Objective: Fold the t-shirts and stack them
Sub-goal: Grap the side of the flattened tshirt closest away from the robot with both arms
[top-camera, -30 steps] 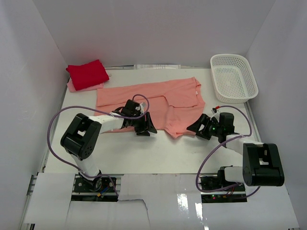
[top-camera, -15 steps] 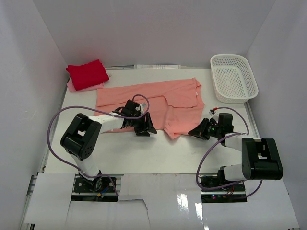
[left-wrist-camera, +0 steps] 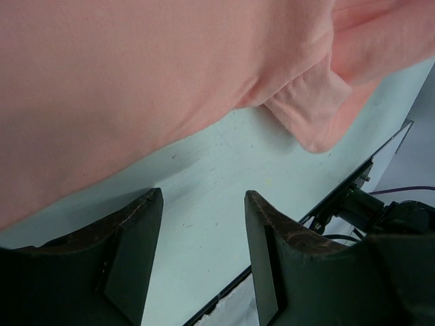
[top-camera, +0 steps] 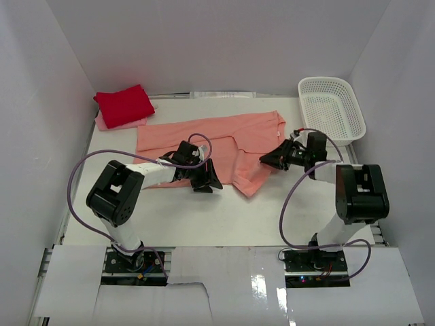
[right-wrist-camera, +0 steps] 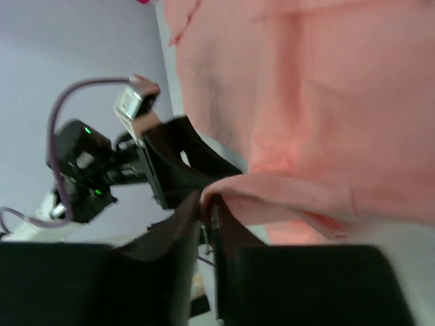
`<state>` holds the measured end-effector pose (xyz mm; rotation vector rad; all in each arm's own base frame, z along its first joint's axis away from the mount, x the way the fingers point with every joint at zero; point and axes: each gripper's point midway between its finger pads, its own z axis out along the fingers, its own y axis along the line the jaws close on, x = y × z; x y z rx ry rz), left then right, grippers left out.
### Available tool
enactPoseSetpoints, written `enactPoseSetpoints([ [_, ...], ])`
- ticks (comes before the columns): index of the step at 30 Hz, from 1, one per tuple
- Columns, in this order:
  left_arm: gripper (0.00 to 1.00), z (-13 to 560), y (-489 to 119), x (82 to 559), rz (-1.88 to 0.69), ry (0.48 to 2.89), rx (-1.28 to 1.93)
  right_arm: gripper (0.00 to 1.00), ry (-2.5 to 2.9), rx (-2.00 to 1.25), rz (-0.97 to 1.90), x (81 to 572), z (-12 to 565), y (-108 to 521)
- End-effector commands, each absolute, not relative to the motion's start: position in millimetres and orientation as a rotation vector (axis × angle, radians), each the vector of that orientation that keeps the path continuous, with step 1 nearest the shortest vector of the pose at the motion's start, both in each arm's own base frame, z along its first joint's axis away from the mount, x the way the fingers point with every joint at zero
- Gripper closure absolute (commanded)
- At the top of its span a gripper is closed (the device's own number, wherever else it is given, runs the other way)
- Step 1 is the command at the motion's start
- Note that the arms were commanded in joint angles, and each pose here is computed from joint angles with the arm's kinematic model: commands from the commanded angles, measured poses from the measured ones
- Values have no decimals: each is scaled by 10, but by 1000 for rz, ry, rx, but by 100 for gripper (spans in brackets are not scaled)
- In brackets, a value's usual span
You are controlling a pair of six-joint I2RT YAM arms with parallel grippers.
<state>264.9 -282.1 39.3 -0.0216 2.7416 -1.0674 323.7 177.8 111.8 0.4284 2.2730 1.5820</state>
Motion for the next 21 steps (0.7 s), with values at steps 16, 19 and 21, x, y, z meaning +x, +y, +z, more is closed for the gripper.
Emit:
enactPoseSetpoints([
  [16, 38, 466, -2836, 2653, -1090, 2712, 19, 0, 2296, -35, 821, 3875, 1624, 1319],
  [19, 38, 453, -2847, 2686, -1083, 2712, 14, 8, 2276, -17, 713, 3622, 1666, 1171],
  [21, 39, 468, -2850, 2717, -1075, 2705, 10, 20, 2331, 7, 695, 3434, 1507, 1133],
])
